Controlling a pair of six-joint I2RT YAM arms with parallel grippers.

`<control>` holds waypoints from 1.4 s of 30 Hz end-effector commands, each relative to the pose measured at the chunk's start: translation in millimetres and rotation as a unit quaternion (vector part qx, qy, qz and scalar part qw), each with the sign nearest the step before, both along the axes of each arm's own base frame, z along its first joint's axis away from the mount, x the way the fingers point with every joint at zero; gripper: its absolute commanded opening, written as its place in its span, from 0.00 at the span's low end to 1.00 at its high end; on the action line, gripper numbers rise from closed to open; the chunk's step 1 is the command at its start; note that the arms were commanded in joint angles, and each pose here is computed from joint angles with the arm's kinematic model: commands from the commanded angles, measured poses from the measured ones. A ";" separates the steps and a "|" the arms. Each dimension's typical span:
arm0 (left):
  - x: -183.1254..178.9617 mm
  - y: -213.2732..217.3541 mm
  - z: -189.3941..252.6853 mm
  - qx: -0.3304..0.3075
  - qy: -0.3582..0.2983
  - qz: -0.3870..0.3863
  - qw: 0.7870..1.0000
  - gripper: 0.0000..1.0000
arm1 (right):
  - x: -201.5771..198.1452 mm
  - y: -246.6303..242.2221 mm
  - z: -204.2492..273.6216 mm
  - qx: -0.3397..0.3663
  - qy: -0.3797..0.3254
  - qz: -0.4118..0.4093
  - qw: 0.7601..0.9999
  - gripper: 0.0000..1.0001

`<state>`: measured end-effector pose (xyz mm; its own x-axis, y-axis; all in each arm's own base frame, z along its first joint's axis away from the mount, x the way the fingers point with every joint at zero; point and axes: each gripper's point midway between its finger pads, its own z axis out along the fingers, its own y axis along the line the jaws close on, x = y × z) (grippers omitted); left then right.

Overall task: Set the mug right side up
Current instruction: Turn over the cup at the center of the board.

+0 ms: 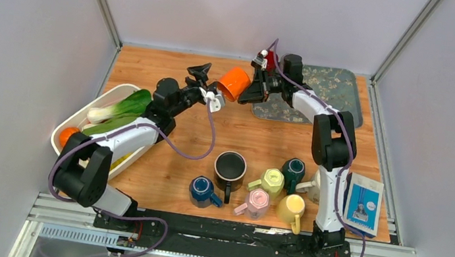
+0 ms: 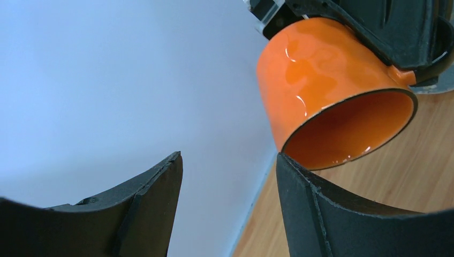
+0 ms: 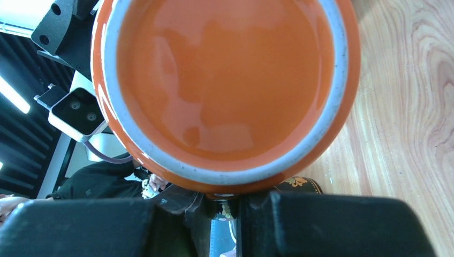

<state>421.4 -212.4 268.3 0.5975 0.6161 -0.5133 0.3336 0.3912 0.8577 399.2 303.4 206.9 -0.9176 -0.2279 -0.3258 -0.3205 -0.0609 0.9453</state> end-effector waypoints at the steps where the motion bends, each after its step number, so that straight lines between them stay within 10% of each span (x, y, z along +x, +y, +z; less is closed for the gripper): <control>1: -1.5 -20.1 16.6 -0.008 -0.053 -0.025 0.998 0.72 | -29.0 -10.8 46.9 0.037 -0.062 0.083 0.994 0.00; 15: 24.4 -11.0 43.7 -0.036 -0.135 0.049 0.989 0.60 | -27.4 -11.6 61.4 0.038 -0.071 0.082 0.993 0.00; 25: -27.7 8.9 11.7 -0.051 0.080 -0.067 0.993 0.80 | -27.9 -8.6 71.2 0.031 -0.057 0.079 0.995 0.00; 42: 24.8 -9.0 42.9 -0.086 -0.027 -0.024 0.996 0.68 | -30.4 -1.3 77.8 0.032 -0.057 0.093 0.994 0.00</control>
<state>437.7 -221.0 259.7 0.5750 0.5146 -0.6361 0.4439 0.4570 0.7708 394.4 314.5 239.0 -0.9086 -0.2691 -0.3194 -0.3081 -0.0842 0.9476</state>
